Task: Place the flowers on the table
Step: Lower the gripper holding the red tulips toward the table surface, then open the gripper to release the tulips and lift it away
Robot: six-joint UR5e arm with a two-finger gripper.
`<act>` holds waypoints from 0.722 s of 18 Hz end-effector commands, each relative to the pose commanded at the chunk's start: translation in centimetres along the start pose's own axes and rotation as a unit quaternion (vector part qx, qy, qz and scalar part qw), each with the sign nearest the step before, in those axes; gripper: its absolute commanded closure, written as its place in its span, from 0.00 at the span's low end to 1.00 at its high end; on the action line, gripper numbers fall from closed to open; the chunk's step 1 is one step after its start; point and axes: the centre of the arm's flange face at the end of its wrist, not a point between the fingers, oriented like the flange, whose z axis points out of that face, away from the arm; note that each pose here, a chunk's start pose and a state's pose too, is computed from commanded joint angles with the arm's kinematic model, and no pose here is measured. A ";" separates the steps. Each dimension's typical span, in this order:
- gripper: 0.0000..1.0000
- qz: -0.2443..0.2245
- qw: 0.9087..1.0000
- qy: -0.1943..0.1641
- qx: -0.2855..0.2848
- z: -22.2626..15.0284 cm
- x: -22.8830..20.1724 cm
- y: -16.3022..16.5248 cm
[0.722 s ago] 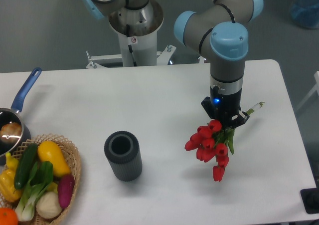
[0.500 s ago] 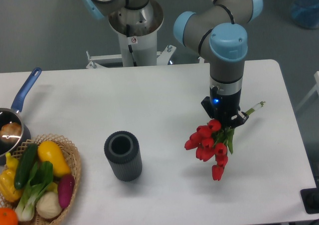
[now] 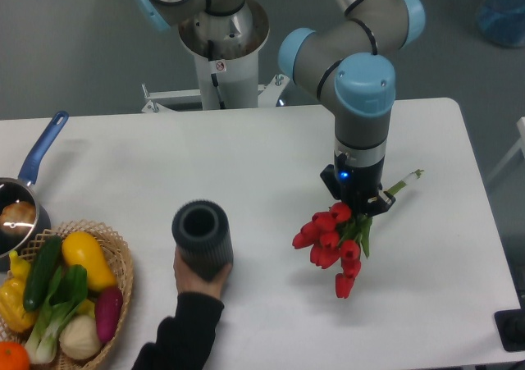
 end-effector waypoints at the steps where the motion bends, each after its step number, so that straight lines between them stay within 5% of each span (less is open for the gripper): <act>1: 0.71 0.002 1.000 0.002 0.000 0.2 0.2 -0.2; 4: 0.41 0.004 1.000 0.012 -0.004 1.3 0.5 -0.3; 6: 0.00 0.004 1.000 0.016 -0.004 1.6 0.7 -0.2; 13: 0.00 0.006 1.000 0.008 0.001 1.3 0.5 -0.4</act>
